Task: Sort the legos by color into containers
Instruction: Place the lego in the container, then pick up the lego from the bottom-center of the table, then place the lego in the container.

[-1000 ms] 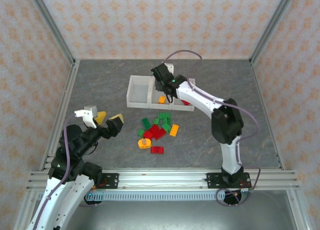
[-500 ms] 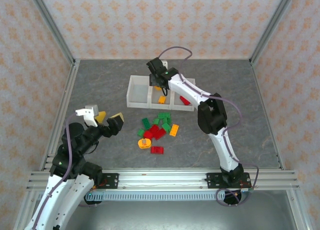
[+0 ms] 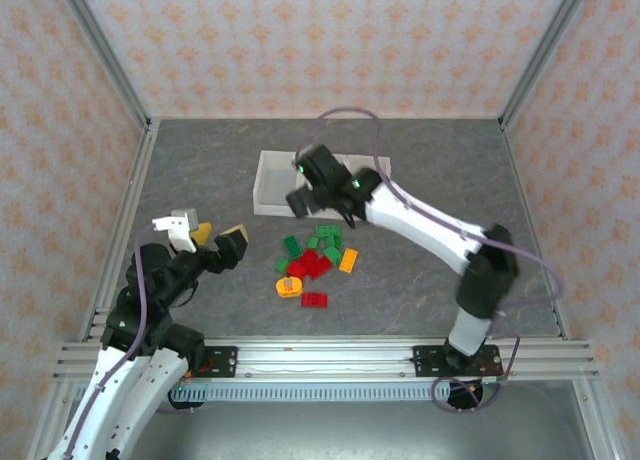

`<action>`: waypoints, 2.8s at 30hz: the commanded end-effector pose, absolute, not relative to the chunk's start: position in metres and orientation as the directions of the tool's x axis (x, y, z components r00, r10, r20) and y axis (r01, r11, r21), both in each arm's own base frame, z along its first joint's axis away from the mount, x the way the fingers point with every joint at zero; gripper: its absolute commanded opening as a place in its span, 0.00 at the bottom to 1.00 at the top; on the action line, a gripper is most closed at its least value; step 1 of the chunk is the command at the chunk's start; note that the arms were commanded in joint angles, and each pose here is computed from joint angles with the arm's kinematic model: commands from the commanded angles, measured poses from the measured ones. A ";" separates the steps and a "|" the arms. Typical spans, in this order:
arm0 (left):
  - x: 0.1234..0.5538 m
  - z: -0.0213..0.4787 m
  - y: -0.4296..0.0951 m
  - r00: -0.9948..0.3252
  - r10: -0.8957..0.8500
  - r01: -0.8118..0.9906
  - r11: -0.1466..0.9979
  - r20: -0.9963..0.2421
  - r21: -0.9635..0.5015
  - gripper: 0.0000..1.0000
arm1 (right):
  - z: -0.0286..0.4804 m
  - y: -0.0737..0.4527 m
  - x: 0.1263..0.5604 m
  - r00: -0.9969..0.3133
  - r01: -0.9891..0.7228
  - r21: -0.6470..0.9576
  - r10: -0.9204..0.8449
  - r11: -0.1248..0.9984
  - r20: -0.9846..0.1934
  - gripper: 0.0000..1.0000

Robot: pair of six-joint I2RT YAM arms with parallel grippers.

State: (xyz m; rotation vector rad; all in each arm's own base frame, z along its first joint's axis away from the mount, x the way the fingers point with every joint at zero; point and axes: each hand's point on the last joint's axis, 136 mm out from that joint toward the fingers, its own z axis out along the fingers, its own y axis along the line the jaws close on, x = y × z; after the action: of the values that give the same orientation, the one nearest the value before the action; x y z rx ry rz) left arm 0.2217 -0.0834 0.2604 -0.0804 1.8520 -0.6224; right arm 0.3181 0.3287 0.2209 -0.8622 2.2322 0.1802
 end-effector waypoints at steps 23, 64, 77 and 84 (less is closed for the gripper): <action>0.216 0.269 -0.095 -0.427 -0.323 0.287 0.838 -0.845 -0.465 0.99 | 0.090 0.307 0.167 0.134 -0.977 -0.213 -0.807 -0.010 -0.576 0.97; 0.232 0.242 -0.098 -0.507 -0.304 0.227 0.855 -0.806 -0.465 0.99 | 0.045 0.323 0.149 0.148 -0.987 -0.123 -0.850 -0.099 -0.505 0.19; 0.227 0.239 -0.117 -0.545 -0.253 0.291 0.837 -0.799 -0.464 0.99 | 0.197 0.293 0.240 -0.058 -0.876 -0.234 -0.574 0.422 -0.817 0.00; 0.218 0.228 -0.140 -0.601 -0.181 0.326 0.834 -0.779 -0.446 0.99 | 0.211 0.241 0.342 -0.409 -0.541 -0.052 -0.317 0.839 -0.856 0.00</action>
State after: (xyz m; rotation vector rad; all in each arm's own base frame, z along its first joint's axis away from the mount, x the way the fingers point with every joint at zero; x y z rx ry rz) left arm 0.2189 -0.1393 0.2206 0.1182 2.1184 -0.7164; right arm 0.3010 0.2579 0.1991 -0.9570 1.9297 0.3324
